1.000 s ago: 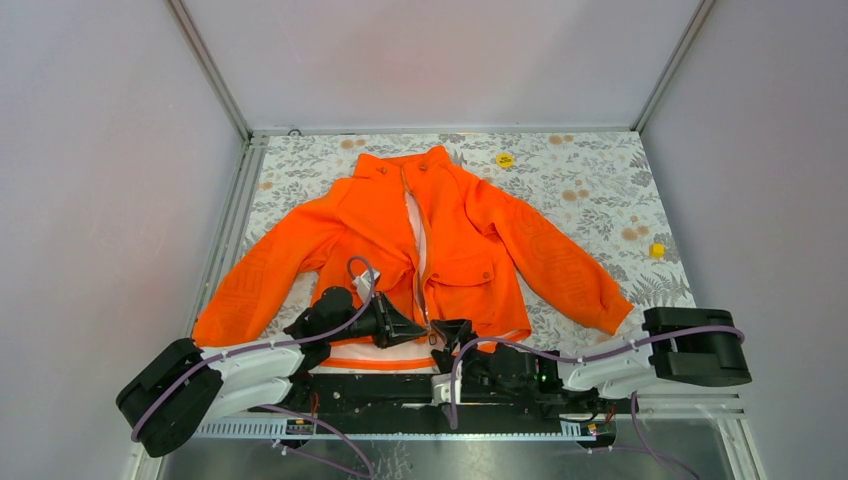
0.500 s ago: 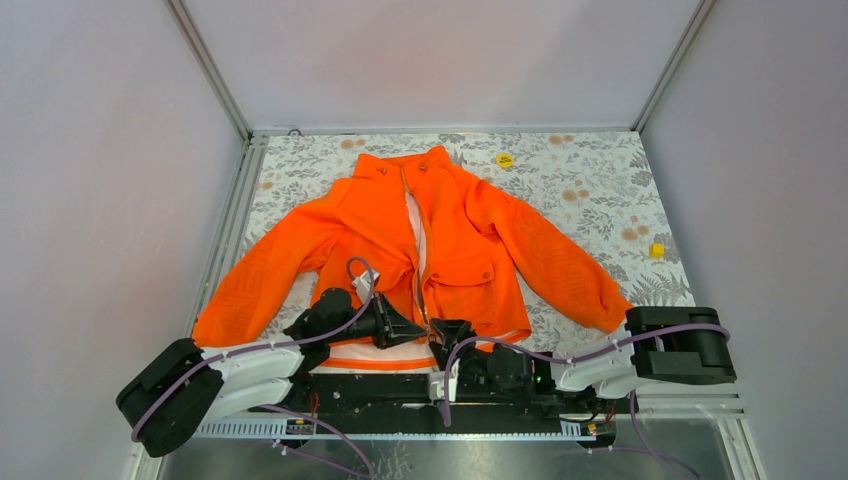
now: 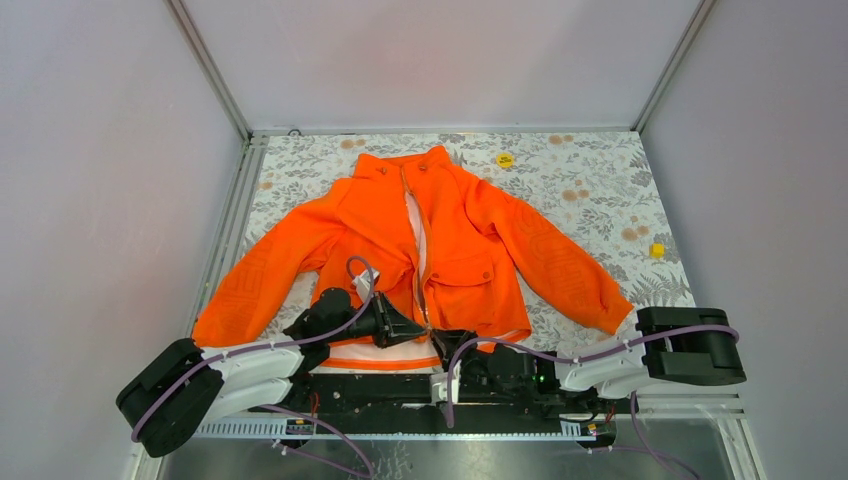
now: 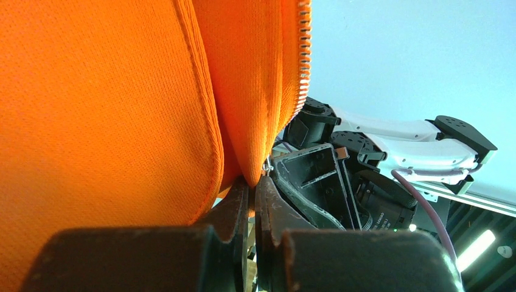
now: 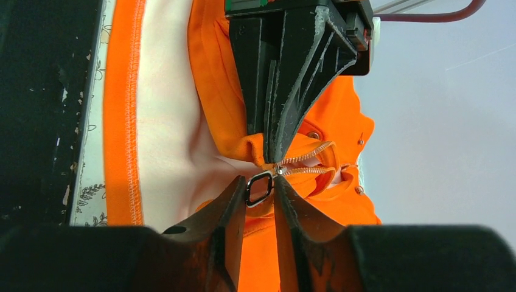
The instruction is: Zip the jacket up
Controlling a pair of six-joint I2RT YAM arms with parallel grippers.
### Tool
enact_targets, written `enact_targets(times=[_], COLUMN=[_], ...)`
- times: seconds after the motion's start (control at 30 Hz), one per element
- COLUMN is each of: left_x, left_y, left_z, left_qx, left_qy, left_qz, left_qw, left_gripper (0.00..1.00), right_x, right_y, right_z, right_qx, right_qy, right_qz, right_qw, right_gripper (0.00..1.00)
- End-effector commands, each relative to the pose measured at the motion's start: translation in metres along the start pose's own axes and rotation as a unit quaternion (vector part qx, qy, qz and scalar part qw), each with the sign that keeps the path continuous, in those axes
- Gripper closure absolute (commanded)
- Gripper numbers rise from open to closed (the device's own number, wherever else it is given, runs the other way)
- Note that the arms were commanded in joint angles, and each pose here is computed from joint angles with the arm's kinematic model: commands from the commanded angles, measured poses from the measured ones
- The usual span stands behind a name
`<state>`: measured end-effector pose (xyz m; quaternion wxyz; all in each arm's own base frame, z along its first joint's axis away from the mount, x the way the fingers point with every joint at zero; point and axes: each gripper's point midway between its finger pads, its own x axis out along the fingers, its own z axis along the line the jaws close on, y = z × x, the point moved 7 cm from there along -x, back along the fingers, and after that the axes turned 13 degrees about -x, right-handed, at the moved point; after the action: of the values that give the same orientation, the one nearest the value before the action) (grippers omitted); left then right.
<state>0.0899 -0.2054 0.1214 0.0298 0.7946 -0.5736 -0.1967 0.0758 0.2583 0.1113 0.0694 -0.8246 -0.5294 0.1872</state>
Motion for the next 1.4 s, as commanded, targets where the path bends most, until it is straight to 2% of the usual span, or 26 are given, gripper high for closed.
enact_targets(times=[0.0, 0.17, 0.2, 0.27, 0.4, 0.67, 0.77, 0.9, 1.03, 1.1, 1.13, 1.2, 1.37], left_x=[-0.004, -0.004, -0.004, -0.003, -0.002, -0.001, 0.0, 0.004, 0.006, 0.006, 0.006, 0.004, -0.002], left_y=[0.006, 0.006, 0.005, 0.004, 0.003, 0.003, 0.004, 0.004, 0.004, 0.006, 0.008, 0.011, 0.013], left_z=[-0.004, -0.001, 0.0, 0.003, 0.008, 0.023, 0.025, 0.024, 0.026, 0.027, 0.026, 0.029, 0.044], left_qx=[0.012, 0.015, 0.016, 0.018, 0.032, 0.09, 0.102, 0.114, 0.123, 0.126, 0.13, 0.134, 0.122], left_qy=[0.022, 0.015, 0.012, 0.005, -0.014, -0.07, -0.08, -0.087, -0.105, -0.108, -0.105, -0.104, -0.137], left_qz=[0.023, 0.02, 0.019, 0.017, 0.016, 0.022, 0.022, 0.017, 0.009, 0.006, 0.004, 0.003, 0.001], left_qw=[0.999, 1.0, 1.0, 1.0, 0.999, 0.993, 0.991, 0.99, 0.987, 0.986, 0.986, 0.986, 0.983], left_gripper=[1.0, 1.0, 1.0, 1.0, 1.0, 1.0, 1.0, 1.0, 1.0, 1.0, 1.0, 1.0, 1.0], right_x=[0.002, 0.002, 0.003, 0.004, 0.007, 0.02, 0.032, 0.049, 0.068, 0.072, 0.073, 0.076, 0.095], right_y=[-0.01, -0.011, -0.011, -0.012, -0.015, -0.005, -0.003, -0.001, 0.013, 0.03, 0.04, 0.048, 0.063], right_z=[-0.011, -0.011, -0.012, -0.011, -0.009, -0.021, -0.036, -0.046, -0.065, -0.074, -0.077, -0.084, -0.113], right_qx=[0.022, 0.03, 0.032, 0.038, 0.063, 0.216, 0.292, 0.353, 0.426, 0.459, 0.49, 0.526, 0.54], right_qy=[0.017, 0.009, 0.005, -0.007, -0.043, -0.047, -0.038, -0.043, -0.002, 0.046, 0.068, 0.087, 0.119], right_qz=[-0.018, -0.018, -0.016, -0.009, 0.005, 0.049, 0.072, 0.102, 0.166, 0.207, 0.226, 0.228, 0.228], right_qw=[0.999, 0.999, 0.999, 0.999, 0.997, 0.974, 0.953, 0.929, 0.889, 0.863, 0.839, 0.815, 0.801], right_gripper=[0.73, 0.81, 0.85, 0.99, 1.0, 1.0, 1.0, 1.0, 1.0, 1.0, 1.0, 1.0, 1.0])
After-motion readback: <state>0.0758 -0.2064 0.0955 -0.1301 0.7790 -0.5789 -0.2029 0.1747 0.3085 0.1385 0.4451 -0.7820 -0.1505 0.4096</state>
